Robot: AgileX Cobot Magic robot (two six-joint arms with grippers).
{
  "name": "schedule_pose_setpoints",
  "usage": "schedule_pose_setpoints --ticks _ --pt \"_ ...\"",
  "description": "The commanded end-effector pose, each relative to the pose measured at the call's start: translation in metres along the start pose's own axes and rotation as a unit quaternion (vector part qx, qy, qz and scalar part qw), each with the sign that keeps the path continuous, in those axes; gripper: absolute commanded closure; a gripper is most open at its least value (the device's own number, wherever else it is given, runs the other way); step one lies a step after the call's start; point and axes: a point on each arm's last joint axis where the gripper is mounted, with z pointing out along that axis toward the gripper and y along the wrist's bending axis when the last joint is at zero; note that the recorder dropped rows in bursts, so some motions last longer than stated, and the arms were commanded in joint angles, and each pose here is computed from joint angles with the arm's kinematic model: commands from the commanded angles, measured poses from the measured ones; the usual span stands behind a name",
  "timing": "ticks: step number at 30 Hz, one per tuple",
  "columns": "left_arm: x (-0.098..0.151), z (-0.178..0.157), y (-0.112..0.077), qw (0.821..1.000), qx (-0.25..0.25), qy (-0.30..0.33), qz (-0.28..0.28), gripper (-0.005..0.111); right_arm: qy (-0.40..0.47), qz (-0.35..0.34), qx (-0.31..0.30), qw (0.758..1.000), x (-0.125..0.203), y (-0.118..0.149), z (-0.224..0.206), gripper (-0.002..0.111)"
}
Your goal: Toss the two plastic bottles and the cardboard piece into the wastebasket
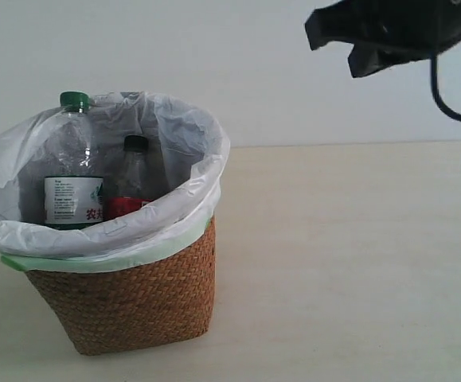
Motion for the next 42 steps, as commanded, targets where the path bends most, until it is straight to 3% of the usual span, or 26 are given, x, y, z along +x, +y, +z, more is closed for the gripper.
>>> schedule_pose_setpoints --ticks 1,6,12,15,18,36,42 --pt "0.001 0.0 0.0 1.0 0.003 0.001 0.0 0.103 -0.085 0.019 -0.032 0.996 0.043 -0.004 -0.018 0.108" --pt "0.001 0.0 0.0 1.0 0.003 0.001 0.0 0.103 -0.173 0.022 -0.063 0.983 0.121 -0.014 -0.045 0.108" --pt "0.001 0.0 0.0 1.0 0.003 0.001 0.0 0.103 -0.205 0.023 -0.069 0.976 0.196 -0.025 -0.063 0.108" --pt "0.001 0.0 0.0 1.0 0.003 0.001 0.0 0.103 -0.168 0.107 -0.08 0.977 0.218 -0.028 -0.068 0.108" --pt "0.001 0.0 0.0 1.0 0.003 0.001 0.0 0.103 -0.146 0.159 -0.087 0.973 0.225 -0.029 -0.072 0.108" --pt "0.001 0.0 0.0 1.0 0.003 0.001 0.0 0.103 -0.149 0.131 -0.069 0.978 0.228 -0.032 -0.073 0.108" --pt "0.001 0.0 0.0 1.0 0.003 0.001 0.0 0.103 -0.292 0.142 -0.068 0.943 0.264 -0.039 -0.062 0.108"
